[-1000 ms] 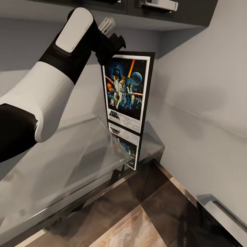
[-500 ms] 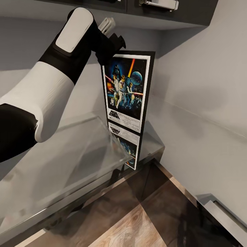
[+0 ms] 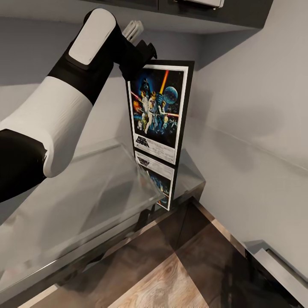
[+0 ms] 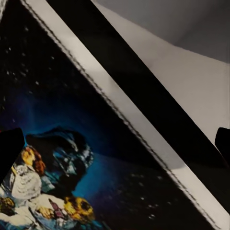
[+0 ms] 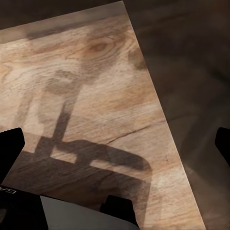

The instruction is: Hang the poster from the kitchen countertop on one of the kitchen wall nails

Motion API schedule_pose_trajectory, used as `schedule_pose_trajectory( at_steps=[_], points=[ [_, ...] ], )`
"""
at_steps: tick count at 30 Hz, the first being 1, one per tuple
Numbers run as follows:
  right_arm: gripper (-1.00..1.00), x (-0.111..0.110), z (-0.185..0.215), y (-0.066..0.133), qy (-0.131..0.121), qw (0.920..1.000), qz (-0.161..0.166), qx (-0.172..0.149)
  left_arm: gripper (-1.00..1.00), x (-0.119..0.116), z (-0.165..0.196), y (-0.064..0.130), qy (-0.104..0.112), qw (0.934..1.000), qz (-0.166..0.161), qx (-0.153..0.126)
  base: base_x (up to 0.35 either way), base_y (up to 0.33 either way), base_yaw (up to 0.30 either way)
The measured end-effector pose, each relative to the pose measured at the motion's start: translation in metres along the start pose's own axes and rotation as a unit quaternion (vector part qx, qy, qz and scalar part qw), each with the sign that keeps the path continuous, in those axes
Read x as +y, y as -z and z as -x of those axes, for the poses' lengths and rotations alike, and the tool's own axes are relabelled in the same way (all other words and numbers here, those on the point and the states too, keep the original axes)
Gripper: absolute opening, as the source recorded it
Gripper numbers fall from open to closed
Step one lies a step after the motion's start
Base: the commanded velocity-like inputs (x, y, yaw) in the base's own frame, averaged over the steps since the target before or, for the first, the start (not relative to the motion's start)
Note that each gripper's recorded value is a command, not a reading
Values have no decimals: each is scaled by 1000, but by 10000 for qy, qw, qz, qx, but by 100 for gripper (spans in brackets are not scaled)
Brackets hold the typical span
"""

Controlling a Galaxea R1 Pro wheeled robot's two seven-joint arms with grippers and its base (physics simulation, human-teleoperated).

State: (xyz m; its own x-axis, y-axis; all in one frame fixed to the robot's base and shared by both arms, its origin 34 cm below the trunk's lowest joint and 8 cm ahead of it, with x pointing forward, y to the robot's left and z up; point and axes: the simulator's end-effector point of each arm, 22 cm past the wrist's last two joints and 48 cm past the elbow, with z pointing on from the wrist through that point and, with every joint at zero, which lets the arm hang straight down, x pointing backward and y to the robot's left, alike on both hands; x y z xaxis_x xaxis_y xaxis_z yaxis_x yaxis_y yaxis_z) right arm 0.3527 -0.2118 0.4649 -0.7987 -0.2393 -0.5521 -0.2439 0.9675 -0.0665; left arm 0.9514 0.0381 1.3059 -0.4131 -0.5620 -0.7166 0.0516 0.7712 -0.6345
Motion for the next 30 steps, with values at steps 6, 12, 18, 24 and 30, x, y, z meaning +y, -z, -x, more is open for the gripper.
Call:
schedule_pose_trajectory(
  at_steps=[6,12,18,24,30],
  points=[
    [100,0,0,0,-1,10000,1,2,100,0,0,0,-4,10000,-4,-2,0,0,0],
    [100,0,0,0,-1,10000,2,4,100,0,0,0,-5,10000,-6,0,0,0,0],
    [100,0,0,0,-1,10000,2,3,100,0,0,0,-7,10000,-7,-1,3,0,0],
    [100,0,-1,0,0,10000,2,6,100,-1,0,1,4,10000,-22,-1,64,0,0],
    [100,0,0,0,-1,10000,2,3,100,-1,0,0,2,10000,-23,2,14,0,0]
  ],
)
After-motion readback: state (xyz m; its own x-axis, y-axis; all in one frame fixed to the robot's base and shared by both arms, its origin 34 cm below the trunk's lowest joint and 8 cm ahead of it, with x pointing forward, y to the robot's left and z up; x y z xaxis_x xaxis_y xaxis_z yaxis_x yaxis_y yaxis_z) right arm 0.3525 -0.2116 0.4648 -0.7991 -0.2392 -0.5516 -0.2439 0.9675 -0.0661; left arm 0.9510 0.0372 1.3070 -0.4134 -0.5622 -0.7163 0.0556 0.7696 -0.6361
